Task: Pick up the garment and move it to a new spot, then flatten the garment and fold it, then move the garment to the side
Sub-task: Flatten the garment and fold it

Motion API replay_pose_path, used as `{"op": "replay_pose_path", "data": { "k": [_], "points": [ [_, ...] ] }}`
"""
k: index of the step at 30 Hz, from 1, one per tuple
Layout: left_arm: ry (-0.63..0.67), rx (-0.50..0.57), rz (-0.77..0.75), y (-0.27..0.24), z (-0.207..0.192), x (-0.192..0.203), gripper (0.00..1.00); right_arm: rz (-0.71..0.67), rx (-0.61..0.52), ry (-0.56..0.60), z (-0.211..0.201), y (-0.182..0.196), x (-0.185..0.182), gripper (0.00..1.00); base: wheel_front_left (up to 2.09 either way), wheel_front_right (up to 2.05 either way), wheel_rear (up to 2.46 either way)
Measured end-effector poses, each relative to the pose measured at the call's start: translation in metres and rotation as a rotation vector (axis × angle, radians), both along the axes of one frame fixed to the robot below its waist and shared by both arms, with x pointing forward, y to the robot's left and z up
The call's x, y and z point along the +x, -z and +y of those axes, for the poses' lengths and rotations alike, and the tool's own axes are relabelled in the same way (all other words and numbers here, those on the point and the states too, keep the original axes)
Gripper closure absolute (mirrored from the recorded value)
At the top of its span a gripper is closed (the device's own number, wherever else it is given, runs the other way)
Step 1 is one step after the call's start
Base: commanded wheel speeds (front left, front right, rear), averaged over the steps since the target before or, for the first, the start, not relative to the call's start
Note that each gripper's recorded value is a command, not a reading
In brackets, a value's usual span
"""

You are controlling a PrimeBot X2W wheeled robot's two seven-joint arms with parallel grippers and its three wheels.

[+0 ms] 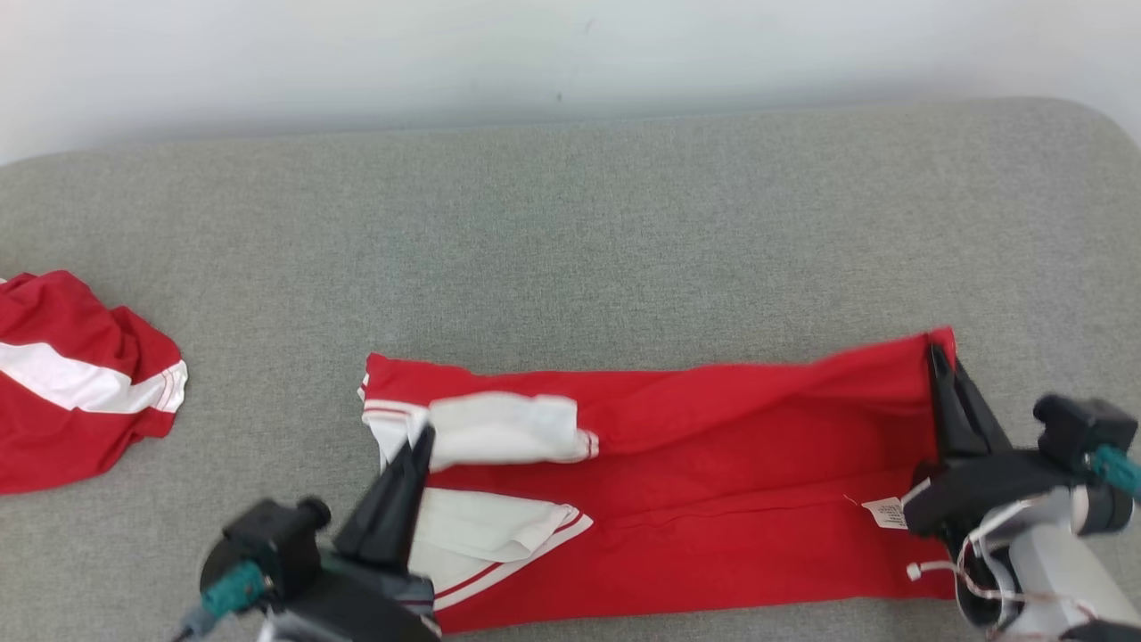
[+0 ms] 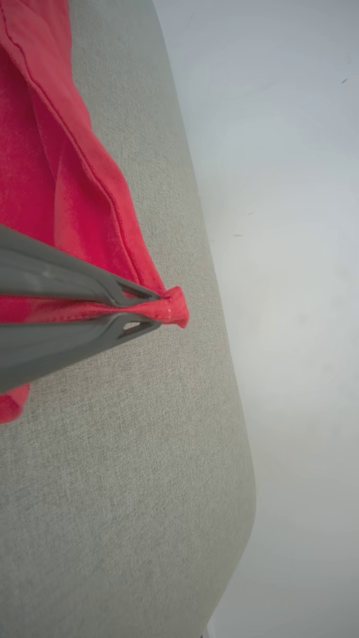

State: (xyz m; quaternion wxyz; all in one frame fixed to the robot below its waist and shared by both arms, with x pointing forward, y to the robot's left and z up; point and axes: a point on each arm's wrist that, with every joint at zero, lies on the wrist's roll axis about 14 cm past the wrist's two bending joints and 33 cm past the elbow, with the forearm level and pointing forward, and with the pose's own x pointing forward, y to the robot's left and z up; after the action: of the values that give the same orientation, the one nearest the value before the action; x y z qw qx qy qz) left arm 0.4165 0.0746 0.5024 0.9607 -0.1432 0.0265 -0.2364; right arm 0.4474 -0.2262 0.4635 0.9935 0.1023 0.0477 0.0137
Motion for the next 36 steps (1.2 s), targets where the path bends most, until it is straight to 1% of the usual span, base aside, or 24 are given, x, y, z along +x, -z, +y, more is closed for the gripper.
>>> {"op": "replay_pose_path", "data": {
  "k": [1,2,3,4,5,6,10,14,17,22,28,33,36],
  "points": [
    [-0.003,-0.003,0.016,0.005,0.000,-0.005,1.00,0.002,0.002,0.003,0.000,0.002,-0.005,1.00,0.00,0.00,0.00],
    [-0.007,-0.007,0.032,0.010,0.000,-0.010,1.00,0.003,0.007,0.007,0.000,0.003,-0.009,0.90,0.00,0.00,0.00],
    [-0.017,-0.012,0.047,0.014,0.001,-0.013,1.00,0.005,0.012,0.015,-0.002,0.004,-0.013,0.52,0.00,0.00,0.00],
    [-0.032,-0.018,0.054,0.016,0.003,-0.015,0.61,0.008,0.016,0.026,-0.004,0.006,-0.017,0.00,0.00,0.00,0.00],
    [-0.042,-0.019,0.056,0.018,0.005,-0.016,0.12,0.010,0.022,0.035,-0.006,0.007,-0.020,0.00,0.00,0.00,0.00],
    [-0.048,-0.010,0.055,0.020,0.007,-0.018,0.00,0.009,0.027,0.042,-0.008,0.007,-0.024,0.00,0.00,0.00,0.00],
    [-0.117,-0.025,0.058,0.022,0.019,-0.020,0.00,-0.010,0.036,0.052,-0.010,0.003,-0.031,0.00,0.00,0.00,0.00],
    [-0.209,-0.035,0.033,0.016,0.039,-0.020,0.00,-0.021,0.041,0.057,-0.011,0.000,-0.039,0.00,0.00,0.00,0.00],
    [-0.283,-0.022,-0.004,0.009,0.057,-0.020,0.00,-0.005,0.039,0.069,-0.017,0.005,-0.043,0.00,0.00,0.00,0.00],
    [-0.375,0.060,-0.064,0.002,0.085,-0.024,0.00,0.109,0.036,0.086,-0.025,0.033,-0.052,0.00,0.00,0.00,0.00],
    [-0.459,0.105,-0.079,0.002,0.111,-0.033,0.00,0.249,0.038,0.093,-0.025,0.067,-0.064,0.00,0.00,0.00,0.00],
    [-0.487,0.152,-0.074,0.007,0.123,-0.040,0.00,0.327,0.047,0.080,-0.016,0.086,-0.069,0.00,0.00,0.00,0.00],
    [-0.496,0.168,-0.073,0.009,0.127,-0.041,0.00,0.351,0.051,0.057,-0.008,0.091,-0.068,0.01,0.00,0.00,0.00]
  ]
}}
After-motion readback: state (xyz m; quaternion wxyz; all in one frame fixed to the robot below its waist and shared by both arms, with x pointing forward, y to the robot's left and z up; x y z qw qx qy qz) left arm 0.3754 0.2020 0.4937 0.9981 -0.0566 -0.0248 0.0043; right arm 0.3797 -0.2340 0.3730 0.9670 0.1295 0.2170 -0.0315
